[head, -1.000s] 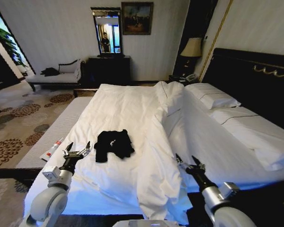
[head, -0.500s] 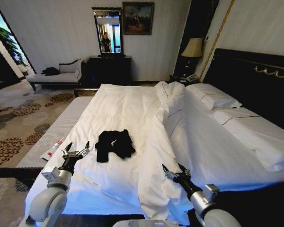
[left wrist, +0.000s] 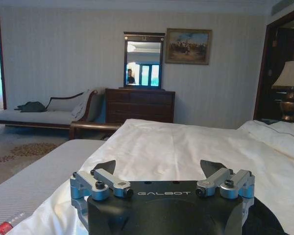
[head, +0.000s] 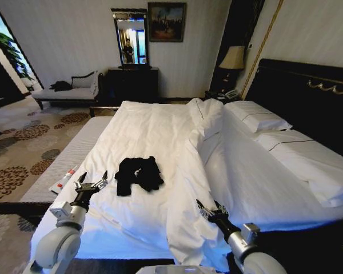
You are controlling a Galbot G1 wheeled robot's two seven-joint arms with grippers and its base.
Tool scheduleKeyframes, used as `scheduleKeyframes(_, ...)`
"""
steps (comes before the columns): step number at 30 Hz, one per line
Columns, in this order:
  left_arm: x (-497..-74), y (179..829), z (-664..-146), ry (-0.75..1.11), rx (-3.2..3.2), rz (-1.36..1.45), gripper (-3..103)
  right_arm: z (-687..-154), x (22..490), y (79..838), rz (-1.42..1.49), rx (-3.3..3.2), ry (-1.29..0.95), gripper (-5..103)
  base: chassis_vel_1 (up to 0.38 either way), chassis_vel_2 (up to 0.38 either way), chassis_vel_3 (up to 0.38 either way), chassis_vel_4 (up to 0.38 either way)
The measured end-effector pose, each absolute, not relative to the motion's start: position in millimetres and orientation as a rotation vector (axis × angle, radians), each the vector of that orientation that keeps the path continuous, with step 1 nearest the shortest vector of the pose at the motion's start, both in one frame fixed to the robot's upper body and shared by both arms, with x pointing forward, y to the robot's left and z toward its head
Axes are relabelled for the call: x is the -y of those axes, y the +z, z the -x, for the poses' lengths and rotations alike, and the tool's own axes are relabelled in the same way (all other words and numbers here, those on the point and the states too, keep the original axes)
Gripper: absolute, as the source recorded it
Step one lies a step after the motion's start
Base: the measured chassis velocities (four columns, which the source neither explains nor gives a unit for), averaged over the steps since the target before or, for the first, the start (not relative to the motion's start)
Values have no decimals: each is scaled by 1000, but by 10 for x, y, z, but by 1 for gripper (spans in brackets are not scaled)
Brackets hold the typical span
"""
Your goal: Fold the clothes on the bed.
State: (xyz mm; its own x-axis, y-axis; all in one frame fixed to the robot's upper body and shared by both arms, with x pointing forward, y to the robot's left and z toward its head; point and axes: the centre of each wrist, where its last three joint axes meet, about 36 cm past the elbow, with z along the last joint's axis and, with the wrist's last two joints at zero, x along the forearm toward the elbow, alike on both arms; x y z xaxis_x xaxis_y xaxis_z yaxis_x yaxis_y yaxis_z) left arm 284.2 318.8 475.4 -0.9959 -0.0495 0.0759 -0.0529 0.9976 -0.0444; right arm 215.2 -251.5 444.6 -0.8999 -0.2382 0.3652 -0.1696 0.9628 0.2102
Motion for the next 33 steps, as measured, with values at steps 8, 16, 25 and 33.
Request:
scheduleKeyframes(8, -3192, 4749, -2836, 66, 3062, -88, 99, -2131, 2507, 4457, -305, 2719, -240, 30, 0, 0, 0, 0)
scheduleKeyframes(16, -3199, 4751, -2830, 64, 3063, -96, 99, -2101, 2486, 4467, -313, 2716, -242, 3, 0, 0, 0, 0)
scheduleKeyframes(25, -3201, 4741, -2841, 68, 3064, -102, 99, -2083, 2501, 4508, -297, 2726, -241, 1, 0, 0, 0, 0)
scheduleKeyframes(33, -3211, 4718, -2847, 72, 3061, -111, 99, -2119, 2745, 4617, -166, 2775, -195, 1, 0, 0, 0, 0)
